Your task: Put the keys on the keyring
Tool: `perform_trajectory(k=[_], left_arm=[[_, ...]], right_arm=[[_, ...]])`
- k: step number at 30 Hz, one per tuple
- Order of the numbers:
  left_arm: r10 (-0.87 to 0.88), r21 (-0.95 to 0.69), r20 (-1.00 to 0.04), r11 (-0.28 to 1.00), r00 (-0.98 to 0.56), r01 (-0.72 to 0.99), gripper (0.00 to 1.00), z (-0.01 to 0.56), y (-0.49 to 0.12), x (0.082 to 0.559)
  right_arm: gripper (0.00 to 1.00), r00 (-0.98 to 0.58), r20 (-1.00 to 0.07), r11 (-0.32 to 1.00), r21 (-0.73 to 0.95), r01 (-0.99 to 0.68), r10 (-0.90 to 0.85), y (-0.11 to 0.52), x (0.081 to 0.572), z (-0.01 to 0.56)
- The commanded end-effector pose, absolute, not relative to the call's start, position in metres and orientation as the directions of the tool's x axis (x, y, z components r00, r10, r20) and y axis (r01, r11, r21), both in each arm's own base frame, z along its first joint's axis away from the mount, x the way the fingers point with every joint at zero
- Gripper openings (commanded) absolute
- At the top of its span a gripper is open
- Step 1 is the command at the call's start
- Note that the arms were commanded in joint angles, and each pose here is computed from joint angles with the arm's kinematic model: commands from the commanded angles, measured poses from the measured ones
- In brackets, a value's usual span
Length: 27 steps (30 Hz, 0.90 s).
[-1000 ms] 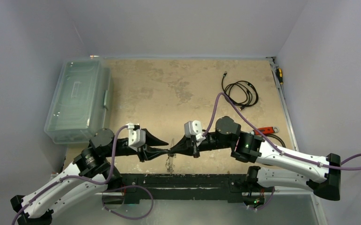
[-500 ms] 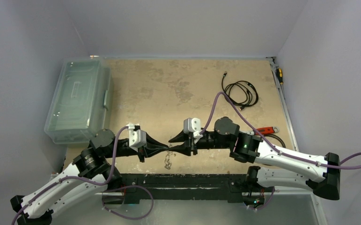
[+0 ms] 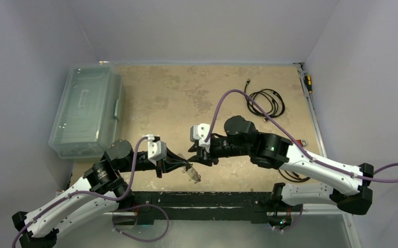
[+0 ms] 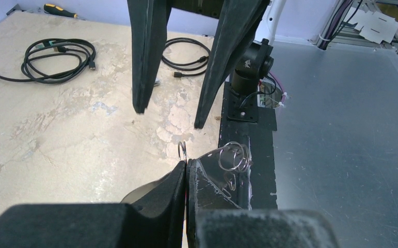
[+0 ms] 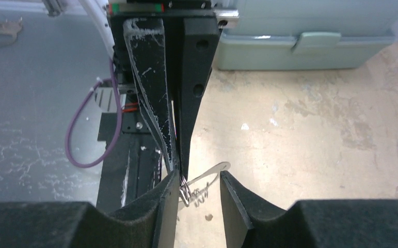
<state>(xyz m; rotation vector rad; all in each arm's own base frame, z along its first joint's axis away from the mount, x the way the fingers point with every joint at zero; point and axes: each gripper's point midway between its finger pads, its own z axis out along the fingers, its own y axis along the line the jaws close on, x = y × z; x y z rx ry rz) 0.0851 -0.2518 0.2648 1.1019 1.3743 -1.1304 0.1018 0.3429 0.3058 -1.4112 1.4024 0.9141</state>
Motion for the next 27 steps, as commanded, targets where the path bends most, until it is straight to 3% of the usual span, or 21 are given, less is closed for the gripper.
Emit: perform_trajectory(k=[1, 8, 13, 16, 17, 19, 21, 24, 27], left_arm=[[-0.017, -0.028, -1.0, 0.127, -0.026, 0.992, 0.0, 0.295, -0.253, 0.082], [-0.012, -0.03, -1.0, 0.119, -0.029, 0.992, 0.0, 0.293, -0.254, 0.081], [-0.013, -0.03, -0.999, 0.121, -0.029, 0.992, 0.0, 0.293, -0.253, 0.082], [-0.018, -0.027, -1.0, 0.12, -0.025, 0.992, 0.0, 0.295, -0.253, 0.081], [-0.022, -0.025, -1.0, 0.122, -0.023, 0.992, 0.04, 0.296, -0.253, 0.082], [-0.031, -0.024, -0.999, 0.132, -0.02, 0.991, 0.33, 0.299, -0.251, 0.082], [-0.048, -0.018, -0.999, 0.153, -0.011, 0.988, 0.47, 0.304, -0.247, 0.083], [-0.075, -0.006, -0.997, 0.183, 0.008, 0.983, 0.5, 0.31, -0.241, 0.085], [-0.089, 0.002, -0.996, 0.186, 0.019, 0.983, 0.46, 0.313, -0.239, 0.084]], right_arm=[[0.35, 0.095, -0.912, -0.015, -0.097, -0.995, -0.399, 0.34, 0.092, 0.295], [0.23, 0.119, -0.9, -0.042, -0.112, -0.993, -0.418, 0.345, 0.094, 0.297], [0.0, 0.124, -0.898, -0.062, -0.108, -0.992, -0.422, 0.347, 0.092, 0.294], [0.0, 0.126, -0.902, -0.077, -0.103, -0.992, -0.414, 0.349, 0.089, 0.291], [0.0, 0.13, -0.905, -0.074, -0.11, -0.991, -0.405, 0.349, 0.09, 0.291], [0.0, 0.139, -0.916, -0.058, -0.127, -0.99, -0.376, 0.348, 0.091, 0.295], [0.0, 0.143, -0.93, -0.04, -0.138, -0.99, -0.339, 0.345, 0.091, 0.301], [0.0, 0.157, -0.946, -0.012, -0.16, -0.987, -0.285, 0.34, 0.091, 0.313], [0.0, 0.167, -0.957, 0.009, -0.174, -0.985, -0.239, 0.335, 0.091, 0.322]])
